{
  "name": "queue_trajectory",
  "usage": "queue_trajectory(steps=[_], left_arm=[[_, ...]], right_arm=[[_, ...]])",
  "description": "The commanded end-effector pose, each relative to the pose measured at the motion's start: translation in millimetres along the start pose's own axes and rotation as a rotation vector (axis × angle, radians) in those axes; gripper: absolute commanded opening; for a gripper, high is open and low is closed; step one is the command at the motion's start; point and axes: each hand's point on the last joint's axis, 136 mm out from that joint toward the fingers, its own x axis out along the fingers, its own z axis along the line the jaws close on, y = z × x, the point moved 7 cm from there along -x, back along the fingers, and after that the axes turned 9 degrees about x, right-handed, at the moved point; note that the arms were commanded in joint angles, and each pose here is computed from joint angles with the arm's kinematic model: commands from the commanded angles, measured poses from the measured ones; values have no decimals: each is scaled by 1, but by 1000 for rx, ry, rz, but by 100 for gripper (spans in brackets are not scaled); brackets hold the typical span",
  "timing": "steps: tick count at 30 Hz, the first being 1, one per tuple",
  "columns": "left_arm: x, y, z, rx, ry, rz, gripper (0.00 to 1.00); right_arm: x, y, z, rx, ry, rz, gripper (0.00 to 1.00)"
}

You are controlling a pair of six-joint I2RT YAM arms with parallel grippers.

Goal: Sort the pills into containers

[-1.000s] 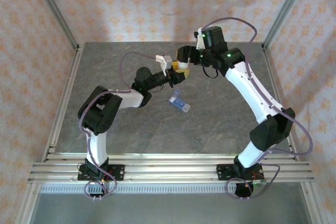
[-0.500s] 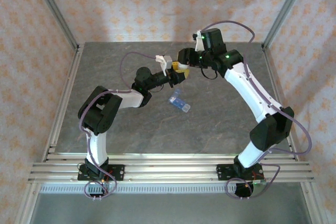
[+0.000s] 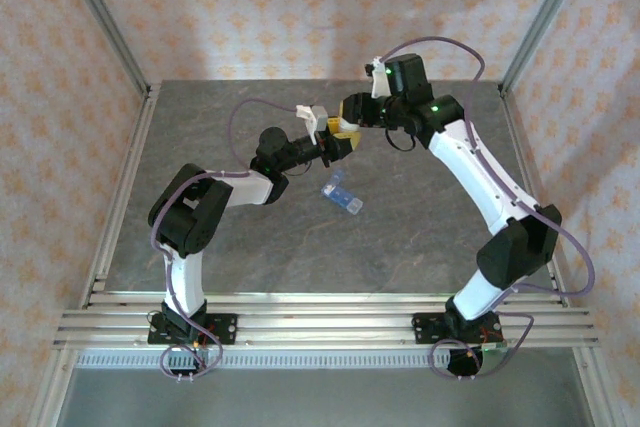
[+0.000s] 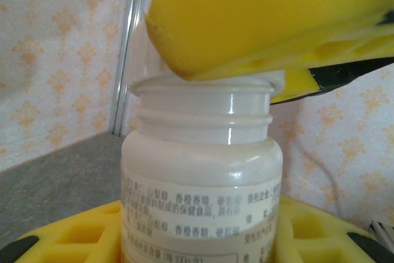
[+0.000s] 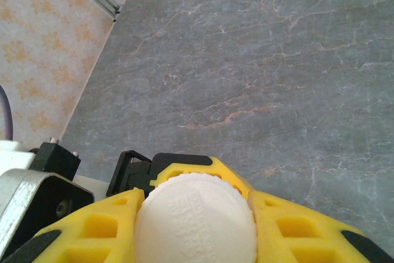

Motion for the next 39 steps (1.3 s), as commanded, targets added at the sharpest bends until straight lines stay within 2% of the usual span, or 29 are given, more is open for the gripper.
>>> queue_trajectory(steps=[1,5,23,34,35,39], left_arm=[[1,-22,-5,40,47,-61,0],[0,-22,-6,33,58,-57,0],[0,-30,-9,36,66,-71,0],[0,-28,-10,29,68,-67,0],[-1,-42,-15,48,74,-90,0],[-4,-45,-19,57,56,-98,0]], right_arm=[[-23,-4,3,-106,-1,-65,23],[-26,-1,6,-134,-24,-72,23],[-8,24,10,-190,-4,40,23],[7,43,-8,-218,149,76,22],[8,45,-9,-209,151,81,22],[14,54,-10,-176,159,83,22]])
